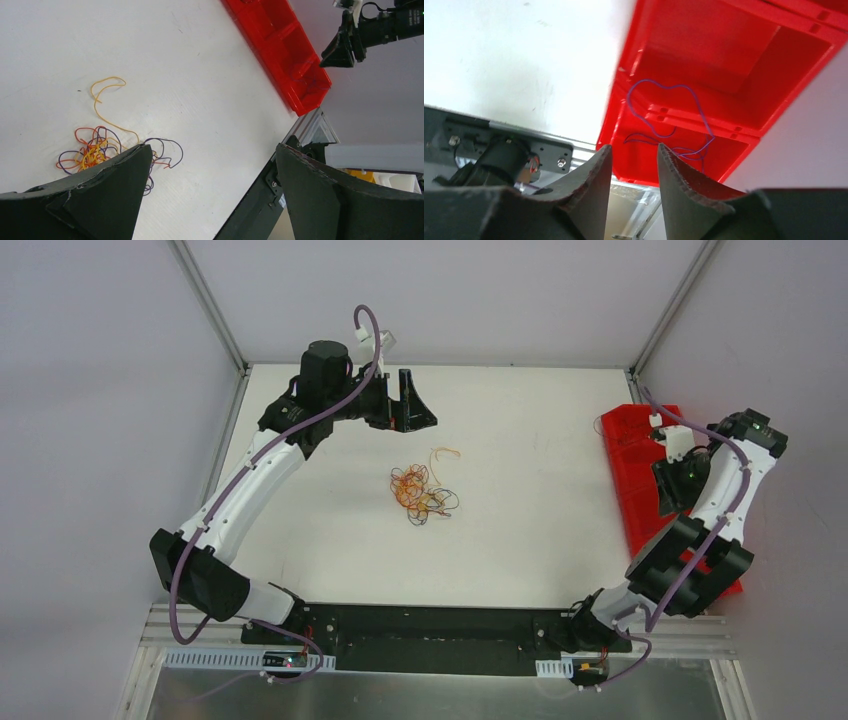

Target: Untangle the cables

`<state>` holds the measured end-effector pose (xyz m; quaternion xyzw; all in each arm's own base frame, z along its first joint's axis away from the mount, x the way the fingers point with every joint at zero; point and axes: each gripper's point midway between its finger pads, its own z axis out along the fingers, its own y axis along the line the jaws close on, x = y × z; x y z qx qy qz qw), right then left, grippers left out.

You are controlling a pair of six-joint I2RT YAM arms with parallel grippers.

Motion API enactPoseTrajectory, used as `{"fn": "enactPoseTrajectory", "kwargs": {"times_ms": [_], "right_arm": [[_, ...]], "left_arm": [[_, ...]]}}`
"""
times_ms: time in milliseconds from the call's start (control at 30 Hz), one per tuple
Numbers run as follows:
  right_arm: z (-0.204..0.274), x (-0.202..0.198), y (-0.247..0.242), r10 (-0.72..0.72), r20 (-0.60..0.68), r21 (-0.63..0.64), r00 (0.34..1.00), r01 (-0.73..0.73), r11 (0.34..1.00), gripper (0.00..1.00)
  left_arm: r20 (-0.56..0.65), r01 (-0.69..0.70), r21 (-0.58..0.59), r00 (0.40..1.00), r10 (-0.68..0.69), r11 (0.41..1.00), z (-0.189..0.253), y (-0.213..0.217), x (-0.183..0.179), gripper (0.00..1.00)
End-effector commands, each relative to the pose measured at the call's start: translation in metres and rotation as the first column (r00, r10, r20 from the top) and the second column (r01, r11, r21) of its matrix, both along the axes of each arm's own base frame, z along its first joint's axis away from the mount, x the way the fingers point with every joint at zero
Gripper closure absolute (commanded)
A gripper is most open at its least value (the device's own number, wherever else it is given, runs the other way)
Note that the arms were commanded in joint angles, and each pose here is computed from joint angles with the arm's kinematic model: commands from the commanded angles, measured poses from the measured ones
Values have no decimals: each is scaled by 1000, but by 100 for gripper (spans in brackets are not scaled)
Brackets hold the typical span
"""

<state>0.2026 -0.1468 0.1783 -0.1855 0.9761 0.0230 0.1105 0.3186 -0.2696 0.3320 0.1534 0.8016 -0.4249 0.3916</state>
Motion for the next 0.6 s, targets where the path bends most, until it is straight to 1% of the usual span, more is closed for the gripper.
{"fn": "enactPoseTrajectory", "kwargs": {"times_ms": [0,133,200,300,467,567], "right_arm": [[-10,17,-30,-167,32,-100,985,169,980,59],[-29,22,-51,-161,16,-181,987,161,970,60],[-36,27,-57,-161,16,-193,987,161,968,60],[-42,29,-69,-157,-14,-248,987,149,957,60],[-54,29,-82,-146,-62,-293,987,122,948,60],[-61,29,-85,-141,-85,-298,986,110,948,61]], "left_arm": [[49,13,-27,999,-11,1000,19,-2,-1,1],[46,8,-25,999,-7,1000,18,-1,0,1],[41,8,-25,999,-7,1000,16,-1,0,1],[36,6,-24,999,-5,1000,15,-1,0,1],[30,-1,-21,1000,1,1000,12,-1,2,1],[25,-3,-21,1000,3,1000,11,-1,2,1]]}}
